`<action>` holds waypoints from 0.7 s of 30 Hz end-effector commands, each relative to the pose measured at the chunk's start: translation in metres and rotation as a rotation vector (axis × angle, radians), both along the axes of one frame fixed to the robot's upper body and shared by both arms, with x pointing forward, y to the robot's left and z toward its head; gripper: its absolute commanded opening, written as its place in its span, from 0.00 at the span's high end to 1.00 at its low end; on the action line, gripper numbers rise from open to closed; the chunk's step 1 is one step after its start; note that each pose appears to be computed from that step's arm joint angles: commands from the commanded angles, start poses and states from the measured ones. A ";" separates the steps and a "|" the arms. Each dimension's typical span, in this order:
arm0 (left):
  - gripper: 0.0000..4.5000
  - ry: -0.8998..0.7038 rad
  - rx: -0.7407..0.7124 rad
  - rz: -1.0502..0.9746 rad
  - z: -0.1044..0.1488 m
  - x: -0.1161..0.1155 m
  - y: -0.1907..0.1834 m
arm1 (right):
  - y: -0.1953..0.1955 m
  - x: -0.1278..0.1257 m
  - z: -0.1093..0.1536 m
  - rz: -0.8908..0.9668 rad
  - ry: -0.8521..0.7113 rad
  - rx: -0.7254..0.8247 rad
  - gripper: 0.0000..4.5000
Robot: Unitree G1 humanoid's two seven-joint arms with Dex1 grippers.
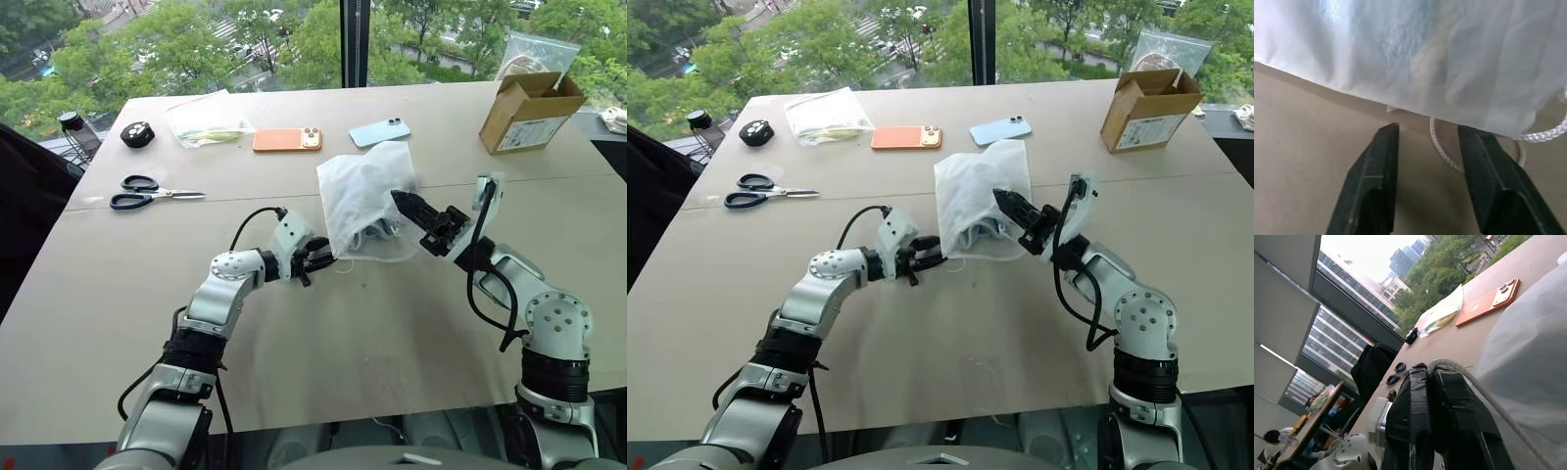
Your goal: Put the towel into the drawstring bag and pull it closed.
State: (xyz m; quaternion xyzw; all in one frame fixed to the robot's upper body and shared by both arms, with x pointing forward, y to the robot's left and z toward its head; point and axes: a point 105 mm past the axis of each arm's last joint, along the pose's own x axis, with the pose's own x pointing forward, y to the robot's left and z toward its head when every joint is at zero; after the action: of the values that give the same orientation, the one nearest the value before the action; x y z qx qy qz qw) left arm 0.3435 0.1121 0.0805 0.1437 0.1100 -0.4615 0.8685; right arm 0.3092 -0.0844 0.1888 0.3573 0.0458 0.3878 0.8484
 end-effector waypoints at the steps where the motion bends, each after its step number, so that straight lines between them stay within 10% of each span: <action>1: 0.72 0.025 0.102 -0.037 -0.022 -0.008 -0.002 | -0.001 -0.006 0.014 0.006 -0.056 0.025 1.00; 6: 0.99 -0.049 0.077 0.043 -0.016 -0.002 0.001 | 0.000 -0.005 0.014 0.012 -0.055 0.026 1.00; 21: 0.99 -0.225 -0.330 0.835 0.029 0.023 0.094 | -0.001 -0.002 0.012 0.017 -0.047 0.028 1.00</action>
State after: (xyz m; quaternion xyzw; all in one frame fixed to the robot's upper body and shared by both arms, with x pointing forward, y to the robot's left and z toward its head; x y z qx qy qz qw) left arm 0.3670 0.1969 0.0921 0.0018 0.0227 -0.0914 0.9956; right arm 0.3094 -0.0859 0.1882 0.3561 0.0476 0.3880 0.8488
